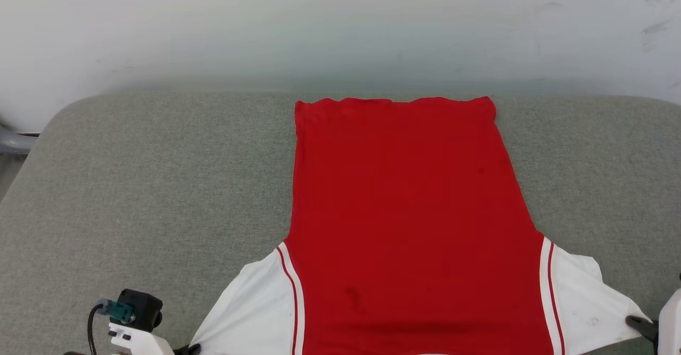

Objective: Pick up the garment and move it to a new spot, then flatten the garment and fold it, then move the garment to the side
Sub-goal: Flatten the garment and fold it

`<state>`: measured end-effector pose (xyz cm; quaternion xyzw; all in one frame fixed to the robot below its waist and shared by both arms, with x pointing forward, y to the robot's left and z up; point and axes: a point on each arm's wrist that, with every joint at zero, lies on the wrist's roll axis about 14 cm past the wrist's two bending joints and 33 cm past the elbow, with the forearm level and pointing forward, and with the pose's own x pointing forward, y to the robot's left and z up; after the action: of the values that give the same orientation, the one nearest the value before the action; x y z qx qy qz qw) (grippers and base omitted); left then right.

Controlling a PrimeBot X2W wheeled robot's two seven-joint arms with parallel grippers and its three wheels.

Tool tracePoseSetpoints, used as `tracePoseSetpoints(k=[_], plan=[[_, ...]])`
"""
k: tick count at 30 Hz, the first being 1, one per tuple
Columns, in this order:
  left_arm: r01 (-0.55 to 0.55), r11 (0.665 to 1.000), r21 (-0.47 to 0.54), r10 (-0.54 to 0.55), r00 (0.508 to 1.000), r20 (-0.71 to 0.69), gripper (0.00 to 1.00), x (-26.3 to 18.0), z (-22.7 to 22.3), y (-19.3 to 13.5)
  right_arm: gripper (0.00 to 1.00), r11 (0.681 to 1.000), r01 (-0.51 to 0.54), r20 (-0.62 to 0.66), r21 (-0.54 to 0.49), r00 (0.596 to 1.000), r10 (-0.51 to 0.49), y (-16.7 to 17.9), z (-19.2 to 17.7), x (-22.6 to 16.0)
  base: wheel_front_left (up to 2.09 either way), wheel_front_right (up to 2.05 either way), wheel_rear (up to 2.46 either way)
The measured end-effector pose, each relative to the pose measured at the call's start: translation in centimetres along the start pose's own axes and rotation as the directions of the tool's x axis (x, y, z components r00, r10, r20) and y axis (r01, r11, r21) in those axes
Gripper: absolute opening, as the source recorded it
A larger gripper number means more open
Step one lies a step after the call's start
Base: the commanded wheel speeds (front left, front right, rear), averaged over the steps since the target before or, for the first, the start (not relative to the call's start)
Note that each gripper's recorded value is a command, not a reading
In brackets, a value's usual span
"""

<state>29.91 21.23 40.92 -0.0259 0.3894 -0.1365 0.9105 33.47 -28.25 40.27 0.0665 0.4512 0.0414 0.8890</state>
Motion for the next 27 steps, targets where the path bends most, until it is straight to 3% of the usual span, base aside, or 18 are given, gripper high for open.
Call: tracePoseSetpoints(k=[11, 12, 13, 17, 27], plan=[[0.074, 0.997, -0.031, -0.074, 0.997, -0.019, 0.00, -1.2, -0.5, -2.9, 0.00, 1.000, 0.011, -0.042, 0.006, 0.999, -0.011, 0.6, -1.5, -1.3, 0.00, 0.00, 0.00], [0.077, 0.997, -0.027, -0.077, 0.997, -0.018, 0.00, -1.2, -0.4, -3.0, 0.80, 1.000, 0.012, -0.034, -0.011, 0.999, -0.012, 0.7, -1.2, -1.3, 0.00, 0.00, 0.00], [0.081, 0.996, -0.025, -0.082, 0.997, -0.016, 0.00, -1.2, -0.2, -3.2, 1.00, 1.000, 0.010, -0.033, -0.022, 0.999, -0.011, 0.9, -0.8, -1.4, 0.00, 0.00, 0.00], [0.106, 0.994, -0.008, -0.106, 0.994, -0.016, 0.00, -1.0, 0.5, -3.9, 1.00, 1.000, -0.006, -0.067, -0.024, 0.998, 0.004, 1.2, 0.0, -1.3, 0.00, 0.00, 0.00], [0.133, 0.989, 0.062, -0.129, 0.990, -0.053, 0.00, 0.5, 2.4, -4.4, 1.00, 0.989, -0.084, 0.014, -0.124, 0.996, 0.086, 5.2, 11.7, 1.5, 0.00, 0.00, 0.00]])
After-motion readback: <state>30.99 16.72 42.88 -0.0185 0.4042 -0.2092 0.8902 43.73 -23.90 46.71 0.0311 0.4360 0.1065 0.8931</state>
